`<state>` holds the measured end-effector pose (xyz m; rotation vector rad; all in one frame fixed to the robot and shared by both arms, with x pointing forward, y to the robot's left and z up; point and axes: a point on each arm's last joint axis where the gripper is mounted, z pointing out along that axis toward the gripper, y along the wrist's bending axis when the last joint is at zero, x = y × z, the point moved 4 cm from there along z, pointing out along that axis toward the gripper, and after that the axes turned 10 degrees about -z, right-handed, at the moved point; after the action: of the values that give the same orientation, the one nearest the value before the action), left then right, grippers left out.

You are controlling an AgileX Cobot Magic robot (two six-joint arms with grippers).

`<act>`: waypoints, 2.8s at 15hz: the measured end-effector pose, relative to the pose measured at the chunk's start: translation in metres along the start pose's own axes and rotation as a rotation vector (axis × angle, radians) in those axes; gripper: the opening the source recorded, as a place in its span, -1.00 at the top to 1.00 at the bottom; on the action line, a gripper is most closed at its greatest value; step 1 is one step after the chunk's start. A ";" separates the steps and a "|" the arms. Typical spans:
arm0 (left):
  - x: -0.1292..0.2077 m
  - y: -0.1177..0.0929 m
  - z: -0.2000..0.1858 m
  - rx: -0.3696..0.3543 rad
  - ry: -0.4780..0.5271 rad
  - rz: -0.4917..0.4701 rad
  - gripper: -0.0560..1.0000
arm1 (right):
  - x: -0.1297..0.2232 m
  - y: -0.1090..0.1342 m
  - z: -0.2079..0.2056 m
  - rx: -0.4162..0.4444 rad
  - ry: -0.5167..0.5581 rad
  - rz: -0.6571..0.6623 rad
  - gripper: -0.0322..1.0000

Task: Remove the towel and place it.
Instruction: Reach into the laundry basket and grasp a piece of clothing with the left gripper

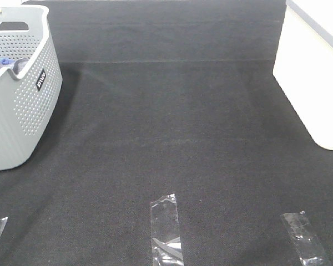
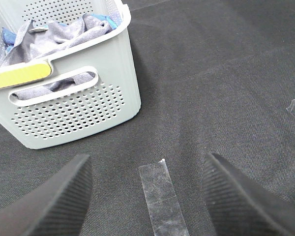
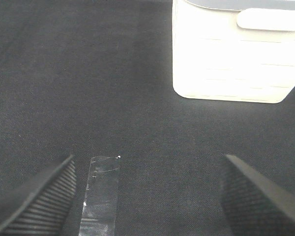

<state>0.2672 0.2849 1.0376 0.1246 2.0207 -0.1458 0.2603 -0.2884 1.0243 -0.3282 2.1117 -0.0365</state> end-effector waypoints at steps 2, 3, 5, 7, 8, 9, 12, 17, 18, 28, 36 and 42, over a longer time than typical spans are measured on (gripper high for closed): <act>0.000 0.000 0.000 0.000 0.000 0.000 -0.29 | 0.000 0.000 0.000 0.000 0.000 0.000 -0.51; 0.000 0.000 0.000 0.000 0.000 0.000 -0.29 | 0.000 0.000 0.000 0.000 0.000 0.000 -0.51; 0.000 0.000 0.000 0.000 0.000 0.000 -0.29 | 0.000 0.000 0.000 0.000 0.000 0.000 -0.51; 0.000 0.000 0.000 0.000 0.000 0.000 -0.29 | 0.000 0.000 0.000 0.000 0.000 0.000 -0.51; 0.000 0.000 0.000 0.000 0.000 0.000 -0.29 | 0.000 0.000 0.000 0.000 0.000 0.000 -0.51; 0.000 0.000 0.000 0.000 0.000 0.000 -0.29 | 0.000 0.000 0.000 0.000 0.000 0.000 -0.51; -0.001 0.000 0.000 0.000 -0.004 -0.009 -0.28 | 0.000 0.000 0.000 0.000 0.000 0.000 -0.51; -0.031 0.010 0.030 -0.050 0.037 -0.050 -0.28 | 0.000 0.000 0.000 0.000 0.000 0.000 -0.51; -0.041 0.013 0.041 -0.064 0.049 -0.080 -0.28 | 0.000 0.000 0.000 -0.001 0.000 0.000 -0.51; -0.149 0.053 0.181 -0.262 0.380 -0.133 -0.27 | 0.000 0.000 0.000 -0.002 0.000 0.001 -0.51; -0.178 0.087 0.287 -0.412 0.529 -0.021 -0.27 | 0.000 0.000 0.000 -0.002 0.000 0.001 -0.51; -0.188 0.140 0.352 -0.508 0.534 -0.129 -0.27 | 0.000 0.000 0.000 -0.002 0.000 0.001 -0.51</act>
<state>0.6822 0.3628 1.0464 -0.3218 2.5292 0.3580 0.2602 -0.2881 1.0243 -0.3284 2.1115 -0.0341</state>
